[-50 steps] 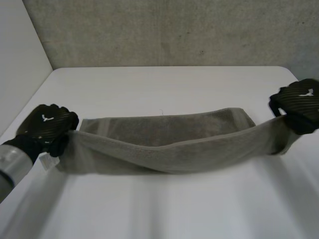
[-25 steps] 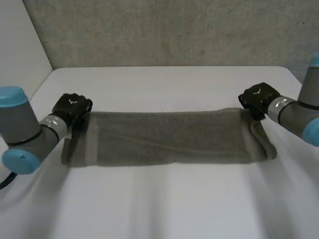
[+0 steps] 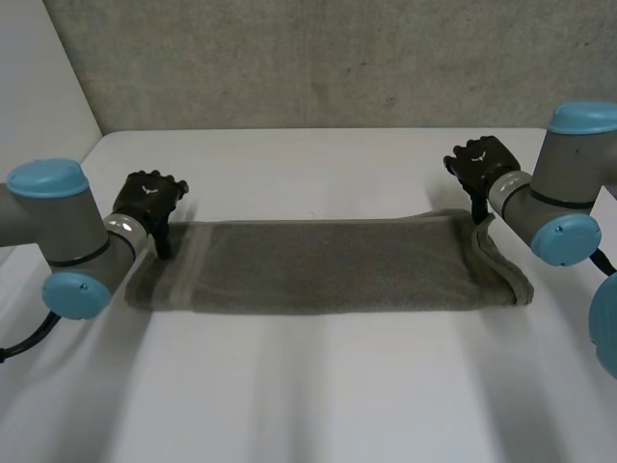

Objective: Fold the towel.

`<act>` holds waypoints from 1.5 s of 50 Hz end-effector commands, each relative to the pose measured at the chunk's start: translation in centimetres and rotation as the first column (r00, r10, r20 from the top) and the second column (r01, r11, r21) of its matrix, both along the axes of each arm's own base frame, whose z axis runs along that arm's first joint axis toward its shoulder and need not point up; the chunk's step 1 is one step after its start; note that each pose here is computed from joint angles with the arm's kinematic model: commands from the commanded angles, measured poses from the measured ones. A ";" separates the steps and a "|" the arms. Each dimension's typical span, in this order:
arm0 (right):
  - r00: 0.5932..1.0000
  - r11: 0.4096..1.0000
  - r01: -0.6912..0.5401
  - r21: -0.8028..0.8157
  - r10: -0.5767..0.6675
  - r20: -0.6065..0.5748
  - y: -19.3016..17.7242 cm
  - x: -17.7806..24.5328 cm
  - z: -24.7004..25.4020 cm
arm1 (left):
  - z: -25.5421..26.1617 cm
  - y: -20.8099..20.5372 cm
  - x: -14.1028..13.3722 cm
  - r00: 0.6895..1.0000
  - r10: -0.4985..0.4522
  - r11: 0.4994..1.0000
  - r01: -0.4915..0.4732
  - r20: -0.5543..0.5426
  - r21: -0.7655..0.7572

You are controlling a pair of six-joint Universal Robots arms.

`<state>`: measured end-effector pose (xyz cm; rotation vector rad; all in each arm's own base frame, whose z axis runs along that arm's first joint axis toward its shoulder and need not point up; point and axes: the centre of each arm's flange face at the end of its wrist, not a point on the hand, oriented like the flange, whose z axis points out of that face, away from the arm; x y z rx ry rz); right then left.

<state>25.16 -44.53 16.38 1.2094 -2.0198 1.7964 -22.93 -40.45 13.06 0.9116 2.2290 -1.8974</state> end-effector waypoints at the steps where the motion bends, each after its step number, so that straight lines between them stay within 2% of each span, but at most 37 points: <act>1: 0.993 0.996 -0.075 -0.045 0.078 0.090 2.5 0.4 5.5 | 3.6 2.8 0.4 1.000 0.018 1.000 -0.018 -0.005 -0.012; 6: 0.987 0.990 -0.130 -0.044 0.134 0.090 5.9 0.1 8.2 | 5.7 5.7 0.9 1.000 0.010 1.000 -0.011 -0.015 -0.022; 8: 0.988 0.991 -0.131 -0.010 0.131 0.086 8.5 -0.5 8.8 | 6.1 6.5 1.1 1.000 0.011 1.000 -0.011 -0.019 -0.025; 13: 0.990 0.991 -0.121 0.059 0.116 0.078 12.1 -1.4 8.2 | 6.1 9.5 1.8 0.998 0.013 0.998 -0.016 -0.055 -0.061; 18: 0.993 0.996 -0.092 0.020 0.090 0.072 14.1 -2.8 7.9 | 4.9 10.8 2.0 0.998 0.011 0.997 -0.017 -0.066 -0.081; 25: 0.996 0.997 -0.041 -0.061 0.046 0.083 13.2 -4.6 7.9 | 4.0 11.2 2.1 0.998 0.009 0.996 -0.015 -0.068 -0.090; 30: 0.998 1.000 -0.021 -0.013 0.022 0.057 13.3 -5.1 6.7 | 3.5 11.1 2.1 0.998 0.011 0.997 -0.017 -0.066 -0.080; 35: 0.998 0.994 -0.023 0.108 0.016 0.064 15.4 -5.3 3.7 | 3.4 11.3 2.1 0.998 0.010 0.997 -0.015 -0.066 -0.073; 41: 0.995 0.994 -0.012 0.109 0.001 0.103 15.4 -5.3 2.1 | 2.9 11.2 2.1 0.998 0.010 0.997 -0.015 -0.066 -0.073; 43: 0.996 0.992 -0.005 0.123 -0.006 0.093 14.8 -5.2 0.1 | 2.8 11.2 2.1 0.998 0.010 0.997 -0.015 -0.067 -0.075; 56: 0.995 0.984 0.055 0.172 -0.068 0.070 12.7 -6.2 -3.9 | 1.7 11.0 2.2 0.998 0.014 0.998 -0.018 -0.063 -0.060; 75: 0.974 0.972 0.213 0.103 -0.220 0.060 9.5 -9.1 -3.6 | 1.1 10.8 2.2 0.998 0.016 0.998 -0.019 -0.061 -0.056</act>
